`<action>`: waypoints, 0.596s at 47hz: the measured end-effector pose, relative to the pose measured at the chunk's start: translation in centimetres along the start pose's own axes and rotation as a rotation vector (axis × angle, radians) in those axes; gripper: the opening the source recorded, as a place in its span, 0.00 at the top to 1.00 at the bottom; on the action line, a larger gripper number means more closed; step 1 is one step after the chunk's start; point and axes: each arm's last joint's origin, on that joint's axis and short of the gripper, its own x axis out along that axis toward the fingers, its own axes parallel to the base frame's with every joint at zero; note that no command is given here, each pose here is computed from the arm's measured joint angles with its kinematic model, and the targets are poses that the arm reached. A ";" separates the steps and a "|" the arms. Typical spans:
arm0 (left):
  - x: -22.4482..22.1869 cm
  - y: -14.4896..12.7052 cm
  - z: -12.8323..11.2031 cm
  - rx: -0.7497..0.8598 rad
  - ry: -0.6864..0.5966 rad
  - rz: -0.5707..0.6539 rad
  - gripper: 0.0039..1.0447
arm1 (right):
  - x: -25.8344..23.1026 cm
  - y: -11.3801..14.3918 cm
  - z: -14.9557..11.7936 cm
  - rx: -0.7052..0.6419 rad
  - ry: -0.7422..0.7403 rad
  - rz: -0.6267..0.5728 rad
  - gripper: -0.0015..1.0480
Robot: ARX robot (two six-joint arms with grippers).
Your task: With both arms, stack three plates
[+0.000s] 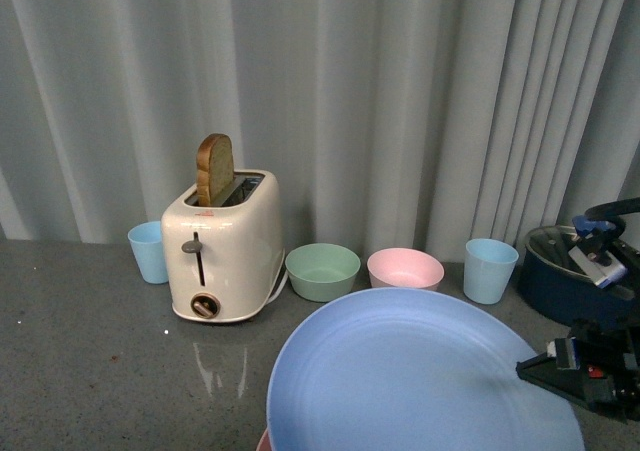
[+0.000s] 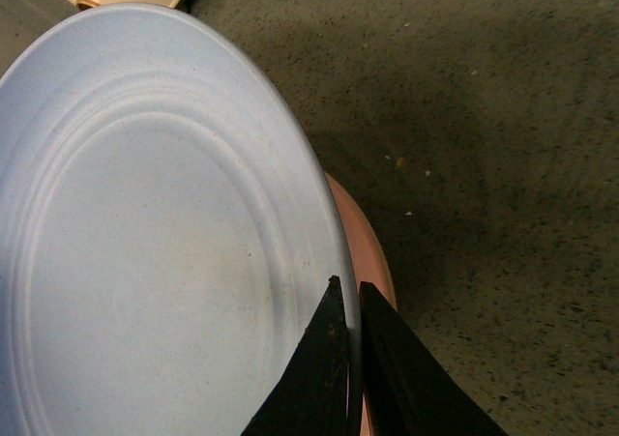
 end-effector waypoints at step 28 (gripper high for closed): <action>0.0 0.0 0.0 0.000 0.000 0.000 0.06 | 2.5 0.5 -2.6 0.052 0.074 0.008 0.97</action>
